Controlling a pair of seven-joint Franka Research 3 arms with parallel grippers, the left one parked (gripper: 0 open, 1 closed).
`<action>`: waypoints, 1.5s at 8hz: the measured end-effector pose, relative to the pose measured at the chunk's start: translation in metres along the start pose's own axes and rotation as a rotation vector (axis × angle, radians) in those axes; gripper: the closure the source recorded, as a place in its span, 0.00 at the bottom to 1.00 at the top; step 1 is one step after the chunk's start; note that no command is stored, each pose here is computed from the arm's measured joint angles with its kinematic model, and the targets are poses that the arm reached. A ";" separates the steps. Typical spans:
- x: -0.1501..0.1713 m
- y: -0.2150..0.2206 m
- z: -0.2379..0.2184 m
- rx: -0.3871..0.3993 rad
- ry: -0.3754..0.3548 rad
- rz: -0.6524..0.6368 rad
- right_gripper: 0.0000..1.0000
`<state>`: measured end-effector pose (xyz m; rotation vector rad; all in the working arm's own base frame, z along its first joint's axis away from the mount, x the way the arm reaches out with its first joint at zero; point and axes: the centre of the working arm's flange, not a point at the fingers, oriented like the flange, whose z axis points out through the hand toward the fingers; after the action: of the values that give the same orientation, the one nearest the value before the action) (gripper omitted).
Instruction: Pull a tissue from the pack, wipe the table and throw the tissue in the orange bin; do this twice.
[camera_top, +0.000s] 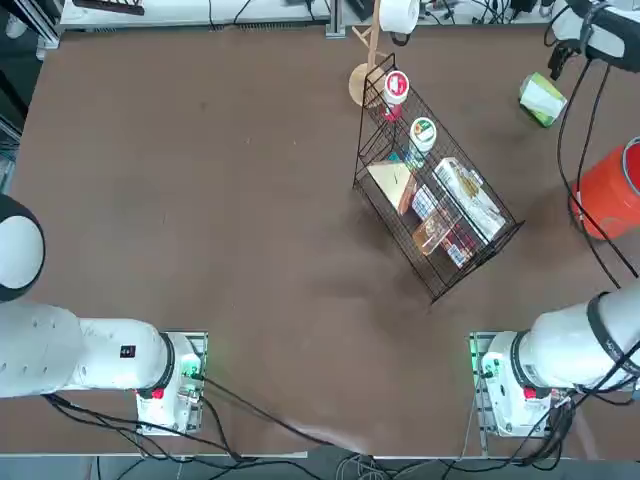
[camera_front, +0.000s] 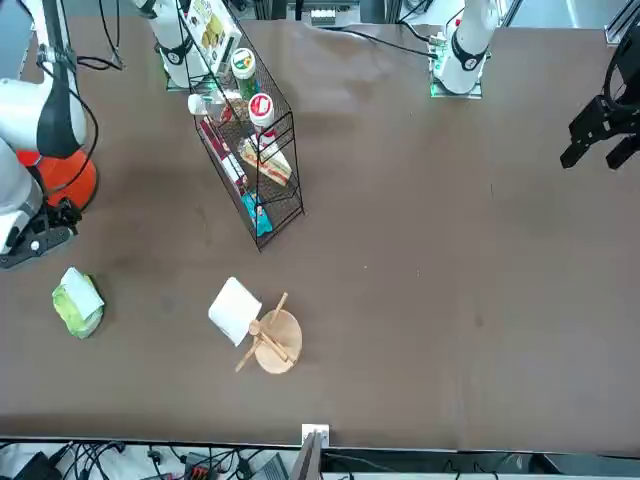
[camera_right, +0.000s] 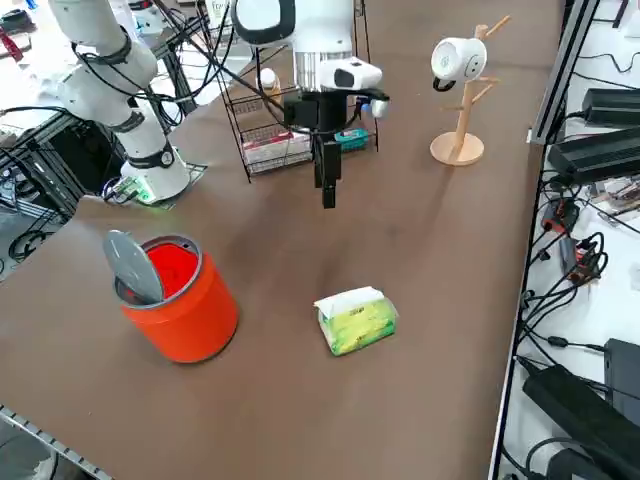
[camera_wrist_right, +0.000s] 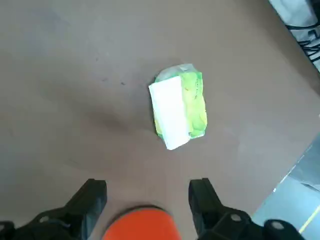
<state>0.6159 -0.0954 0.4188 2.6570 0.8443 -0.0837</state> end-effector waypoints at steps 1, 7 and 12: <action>0.001 0.001 0.011 -0.019 -0.017 -0.033 0.00; 0.018 0.006 0.085 -0.139 -0.028 -0.189 0.00; 0.008 0.022 0.132 -0.144 0.008 -0.292 0.00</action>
<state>0.6417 -0.1538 0.3003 2.3870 1.1883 -0.0815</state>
